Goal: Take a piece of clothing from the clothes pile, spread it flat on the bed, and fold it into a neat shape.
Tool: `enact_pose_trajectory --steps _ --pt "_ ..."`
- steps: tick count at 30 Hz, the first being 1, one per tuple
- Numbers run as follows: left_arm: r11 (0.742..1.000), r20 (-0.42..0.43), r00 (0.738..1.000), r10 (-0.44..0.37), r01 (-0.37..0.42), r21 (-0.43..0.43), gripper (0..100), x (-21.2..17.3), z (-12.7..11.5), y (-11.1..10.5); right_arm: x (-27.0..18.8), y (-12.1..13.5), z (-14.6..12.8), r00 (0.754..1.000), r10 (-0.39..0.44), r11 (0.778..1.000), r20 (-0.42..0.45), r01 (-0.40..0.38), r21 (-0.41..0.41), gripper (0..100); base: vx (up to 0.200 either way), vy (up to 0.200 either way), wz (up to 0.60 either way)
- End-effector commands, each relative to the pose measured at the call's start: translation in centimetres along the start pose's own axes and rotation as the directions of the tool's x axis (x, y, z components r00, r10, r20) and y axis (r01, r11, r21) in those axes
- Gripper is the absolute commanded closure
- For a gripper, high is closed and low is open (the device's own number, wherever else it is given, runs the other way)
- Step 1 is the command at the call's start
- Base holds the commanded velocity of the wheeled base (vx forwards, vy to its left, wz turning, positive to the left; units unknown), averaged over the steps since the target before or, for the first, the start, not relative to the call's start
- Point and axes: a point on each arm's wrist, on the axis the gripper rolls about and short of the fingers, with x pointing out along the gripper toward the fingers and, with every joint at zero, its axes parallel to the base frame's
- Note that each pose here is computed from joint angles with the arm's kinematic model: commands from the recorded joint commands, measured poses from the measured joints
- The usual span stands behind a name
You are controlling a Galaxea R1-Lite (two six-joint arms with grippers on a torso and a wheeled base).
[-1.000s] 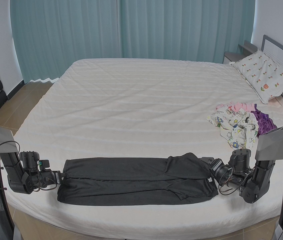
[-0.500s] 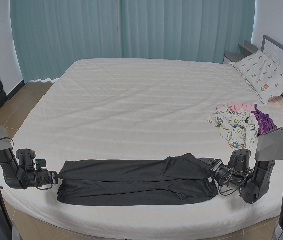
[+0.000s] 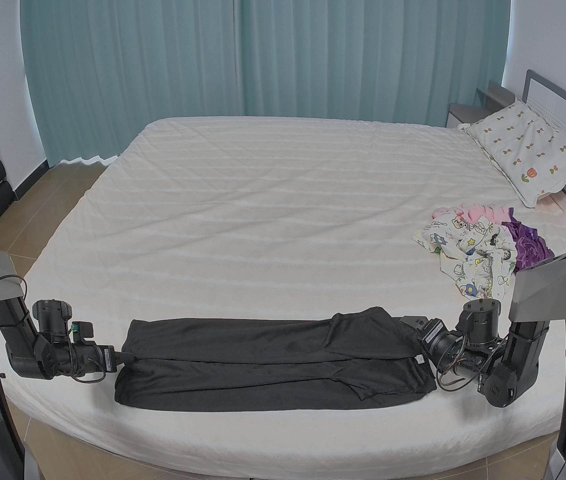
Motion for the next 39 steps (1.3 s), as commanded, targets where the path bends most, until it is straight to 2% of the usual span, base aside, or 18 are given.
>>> enact_pose_trajectory --steps 1,5,6,8,11,15,19,20,23,39 --pt "1.000 0.004 1.000 -0.004 0.004 0.001 0 -0.2 0.1 -0.1 0.0 0.0 0.0 1.000 -0.001 1.000 -0.001 0.001 0.000 0 0.000 0.000 0.00" --pt "1.000 0.039 0.999 -0.018 0.018 0.001 0 -0.9 1.0 -0.4 0.0 0.0 0.0 1.000 -0.001 1.000 -0.001 0.001 0.000 0 0.000 0.000 0.00" --pt "0.999 0.055 0.998 -0.042 0.043 -0.007 0 -1.4 1.4 -0.6 0.0 0.0 0.0 1.000 -0.001 1.000 -0.001 0.001 0.000 0 0.000 0.000 0.00" --pt "0.992 0.080 0.993 -0.091 0.098 -0.080 0 -2.2 2.4 -1.4 0.0 0.0 0.0 1.000 0.000 1.000 0.000 0.000 0.000 0 0.000 0.000 0.00" --pt "0.987 0.060 0.992 -0.114 0.120 -0.105 0 -1.8 2.6 -2.4 0.0 0.0 0.0 1.000 0.001 1.000 0.000 -0.001 0.000 0 0.000 0.000 0.00" --pt "0.988 0.049 0.992 -0.113 0.117 -0.104 0 -1.1 2.5 -2.5 0.0 0.0 0.0 1.000 0.001 1.000 0.000 -0.001 0.000 0 0.000 0.000 0.00" --pt "0.989 0.003 0.995 -0.097 0.097 -0.111 0 0.6 1.3 -2.1 0.0 0.0 0.0 1.000 0.001 1.000 0.000 -0.001 0.000 0 0.000 0.000 0.00" --pt "0.994 -0.013 0.998 -0.061 0.060 -0.088 0 1.4 0.9 -1.8 0.0 0.0 0.0 1.000 0.001 1.000 0.000 -0.001 0.000 0 0.000 0.000 0.00" --pt "0.999 -0.029 0.999 -0.014 0.013 -0.039 0 2.4 0.1 -1.3 0.0 0.0 0.0 1.000 0.000 1.000 0.000 0.000 0.000 0 0.000 0.000 0.00" --pt "0.999 -0.020 0.999 -0.039 0.039 0.003 0 3.2 -0.1 -2.6 0.0 0.0 0.0 1.000 0.001 1.000 0.002 -0.001 0.001 0 0.000 0.000 0.00"
